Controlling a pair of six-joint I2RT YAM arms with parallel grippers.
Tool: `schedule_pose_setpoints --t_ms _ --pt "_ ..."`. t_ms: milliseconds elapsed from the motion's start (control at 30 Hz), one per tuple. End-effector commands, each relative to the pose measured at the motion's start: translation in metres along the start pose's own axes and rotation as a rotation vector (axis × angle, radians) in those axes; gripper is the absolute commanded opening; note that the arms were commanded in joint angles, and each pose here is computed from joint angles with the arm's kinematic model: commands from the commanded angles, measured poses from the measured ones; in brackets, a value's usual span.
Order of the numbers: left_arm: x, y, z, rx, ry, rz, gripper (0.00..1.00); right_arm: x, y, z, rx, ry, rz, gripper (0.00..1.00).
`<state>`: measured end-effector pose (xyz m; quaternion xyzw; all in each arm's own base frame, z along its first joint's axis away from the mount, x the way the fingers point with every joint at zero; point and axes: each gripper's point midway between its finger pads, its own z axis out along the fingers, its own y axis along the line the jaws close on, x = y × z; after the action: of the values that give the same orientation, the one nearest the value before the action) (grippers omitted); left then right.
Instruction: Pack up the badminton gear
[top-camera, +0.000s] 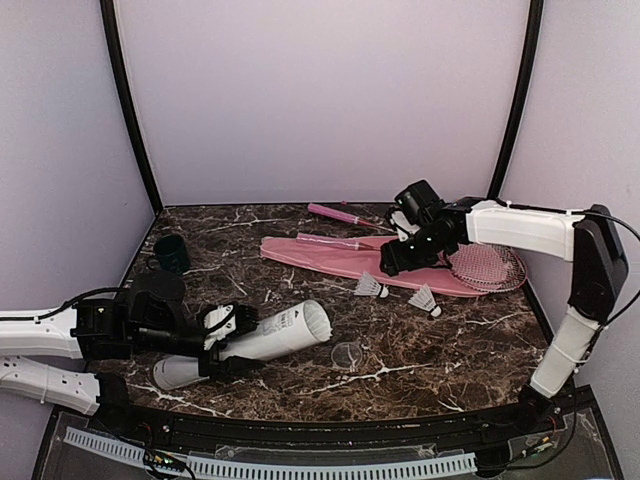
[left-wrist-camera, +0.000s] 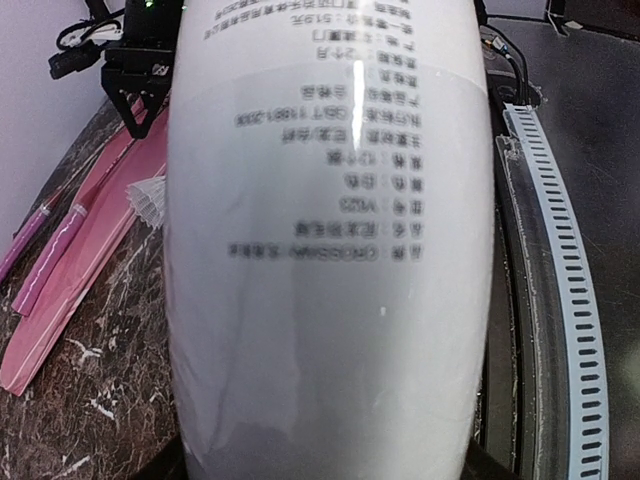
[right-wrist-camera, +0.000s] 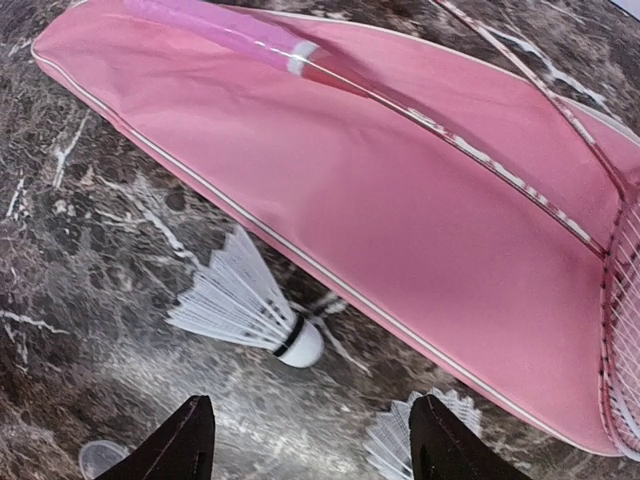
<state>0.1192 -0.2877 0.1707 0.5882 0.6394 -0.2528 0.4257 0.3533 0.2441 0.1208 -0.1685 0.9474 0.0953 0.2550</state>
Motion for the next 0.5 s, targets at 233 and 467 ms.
schedule_pose_setpoints --t_ms 233,467 --pt "-0.014 0.0 -0.004 0.003 -0.047 0.002 0.48 -0.022 0.047 0.041 0.113 -0.02 -0.045 0.77" --pt "-0.013 0.0 -0.003 0.001 -0.04 0.004 0.48 -0.027 0.036 0.052 0.269 -0.032 -0.078 0.75"
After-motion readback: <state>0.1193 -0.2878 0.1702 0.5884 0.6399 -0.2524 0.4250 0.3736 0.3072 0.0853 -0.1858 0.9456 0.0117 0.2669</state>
